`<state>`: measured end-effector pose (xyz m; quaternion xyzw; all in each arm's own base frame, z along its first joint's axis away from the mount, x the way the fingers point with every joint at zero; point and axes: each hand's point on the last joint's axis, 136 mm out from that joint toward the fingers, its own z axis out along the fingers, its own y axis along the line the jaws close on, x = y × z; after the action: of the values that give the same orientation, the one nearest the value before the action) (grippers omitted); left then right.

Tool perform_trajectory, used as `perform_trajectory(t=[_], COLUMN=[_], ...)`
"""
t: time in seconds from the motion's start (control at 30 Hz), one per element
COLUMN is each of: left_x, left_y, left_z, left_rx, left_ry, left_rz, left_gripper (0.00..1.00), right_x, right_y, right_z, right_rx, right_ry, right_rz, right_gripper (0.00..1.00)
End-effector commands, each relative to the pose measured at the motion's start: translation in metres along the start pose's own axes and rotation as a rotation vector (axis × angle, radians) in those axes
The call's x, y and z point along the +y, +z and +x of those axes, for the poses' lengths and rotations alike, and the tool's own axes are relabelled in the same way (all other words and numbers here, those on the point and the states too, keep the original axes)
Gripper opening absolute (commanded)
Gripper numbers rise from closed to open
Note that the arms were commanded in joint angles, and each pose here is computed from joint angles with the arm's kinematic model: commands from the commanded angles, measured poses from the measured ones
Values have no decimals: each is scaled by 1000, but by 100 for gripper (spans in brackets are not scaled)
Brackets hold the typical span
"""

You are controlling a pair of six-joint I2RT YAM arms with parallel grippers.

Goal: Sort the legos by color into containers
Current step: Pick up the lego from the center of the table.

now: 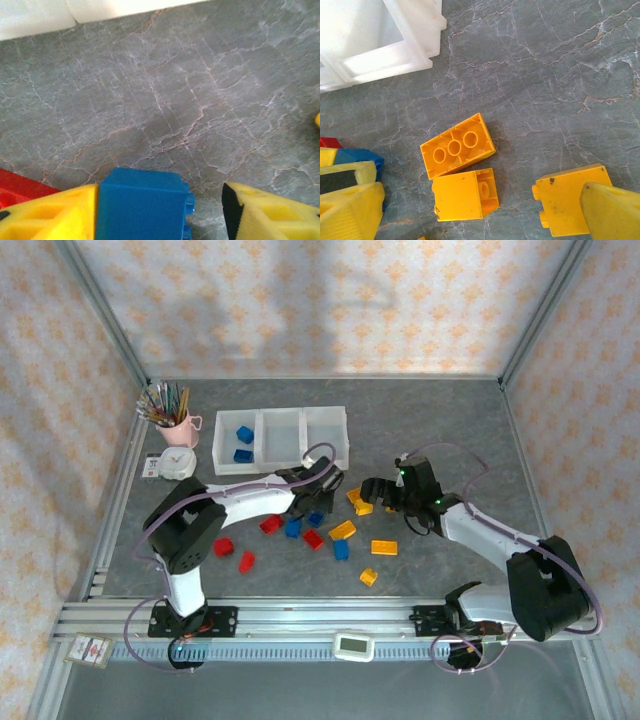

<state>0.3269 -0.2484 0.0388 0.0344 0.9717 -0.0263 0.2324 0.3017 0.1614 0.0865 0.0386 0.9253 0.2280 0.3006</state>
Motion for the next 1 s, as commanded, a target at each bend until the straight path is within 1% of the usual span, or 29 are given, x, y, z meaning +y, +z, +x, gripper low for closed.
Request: perform_trajectory(t=[0.0, 0.1, 0.4, 0.57, 0.73, 0.8, 0.9, 0.97], left_x=[2, 3, 5, 1, 4, 10, 27, 44], left_y=[3, 8, 12, 4, -21, -34, -54, -70], left_z=[-3, 0, -1, -16, -40, -50, -64, -74], left_rx=[4, 9, 5, -35, -114, -147, -201, -244], left_ry=[27, 25, 17, -20, -68, -122, -184, -236], left_rz=[-30, -42, -57, -26, 1, 7, 12, 11], left_gripper=[64, 62, 45, 37, 34, 34, 33, 33], right_x=[-2, 0, 6, 11, 24, 30, 37, 43], right_y=[-2, -1, -3, -7, -11, -12, -13, -13], right_z=[-4, -4, -10, -18, -31, -36, -39, -39], right_rx=[-27, -26, -32, -43, -47, -49, -50, -50], right_ry=[-12, -9, -15, -22, -38, -46, -58, -64], right_rz=[5, -6, -21, -27, -53, -65, -74, -88], right_gripper=[100, 100, 100, 100, 100, 100, 100, 100])
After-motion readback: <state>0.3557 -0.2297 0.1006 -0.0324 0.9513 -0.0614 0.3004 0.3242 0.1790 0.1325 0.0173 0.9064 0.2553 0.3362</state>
